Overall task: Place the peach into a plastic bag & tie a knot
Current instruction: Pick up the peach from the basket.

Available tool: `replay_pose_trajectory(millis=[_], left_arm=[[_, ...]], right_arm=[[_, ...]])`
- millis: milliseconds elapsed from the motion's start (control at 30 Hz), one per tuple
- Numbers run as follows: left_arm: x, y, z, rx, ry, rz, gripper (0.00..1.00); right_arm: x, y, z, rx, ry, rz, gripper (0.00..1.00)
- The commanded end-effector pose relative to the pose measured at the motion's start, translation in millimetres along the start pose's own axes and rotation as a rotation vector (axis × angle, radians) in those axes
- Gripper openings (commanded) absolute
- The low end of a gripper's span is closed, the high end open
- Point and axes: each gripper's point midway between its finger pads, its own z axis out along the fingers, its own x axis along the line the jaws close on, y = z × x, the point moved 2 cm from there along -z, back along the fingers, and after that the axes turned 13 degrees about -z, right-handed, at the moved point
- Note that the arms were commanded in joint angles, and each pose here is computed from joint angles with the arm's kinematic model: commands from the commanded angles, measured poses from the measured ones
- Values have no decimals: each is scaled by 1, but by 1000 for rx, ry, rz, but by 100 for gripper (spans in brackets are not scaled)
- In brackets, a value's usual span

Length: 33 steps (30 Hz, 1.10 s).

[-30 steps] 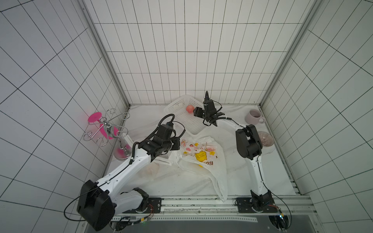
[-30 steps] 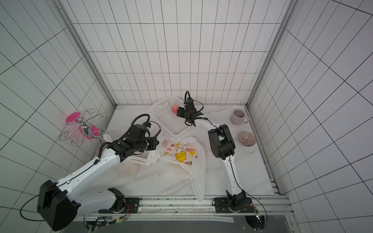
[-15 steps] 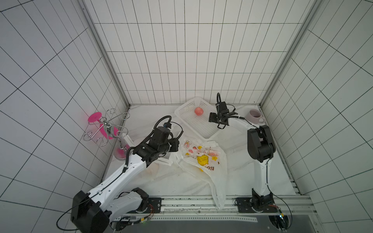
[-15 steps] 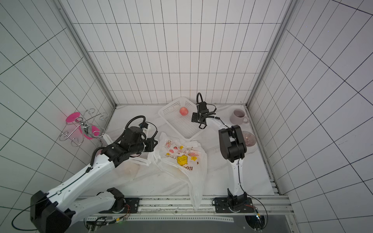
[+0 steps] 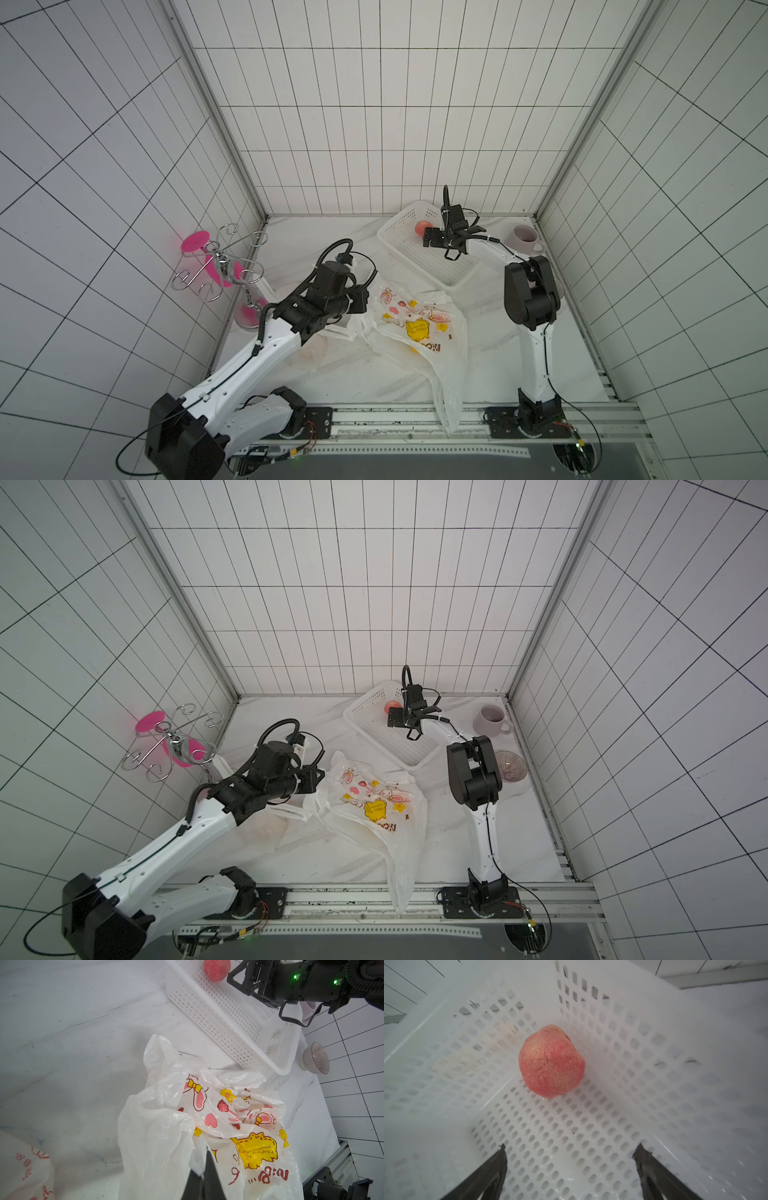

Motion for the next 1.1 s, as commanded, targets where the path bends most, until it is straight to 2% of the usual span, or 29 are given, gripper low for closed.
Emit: replay_pose_trajectory(millis=[0, 300, 400, 533, 667, 767, 833, 967, 1067], left_arm=[[-7, 4, -1, -8, -16, 5, 0], [-7, 5, 5, 11, 4, 10, 0], [-7, 6, 5, 13, 9, 9, 0], [-9, 7, 4, 8, 3, 8, 0], [-19, 13, -2, -2, -28, 19, 0], [-35, 23, -10, -20, -71, 42, 0], [-45, 28, -13, -21, -100, 58, 0], [-61, 35, -20, -29, -151, 88, 0], [-76, 44, -29, -50, -193, 108, 0]], right_arm=[[3, 46, 9, -116, 25, 2, 96], [11, 62, 66, -151, 37, 28, 91], [11, 67, 70, -164, 34, 36, 83], [10, 73, 55, -176, 25, 23, 70], [16, 83, 14, -213, 67, 33, 63], [33, 86, -36, -243, 139, 54, 54], [52, 80, -74, -255, 160, 31, 53], [83, 43, -138, -221, 254, 52, 49], [119, 4, -203, -219, 354, -8, 42]])
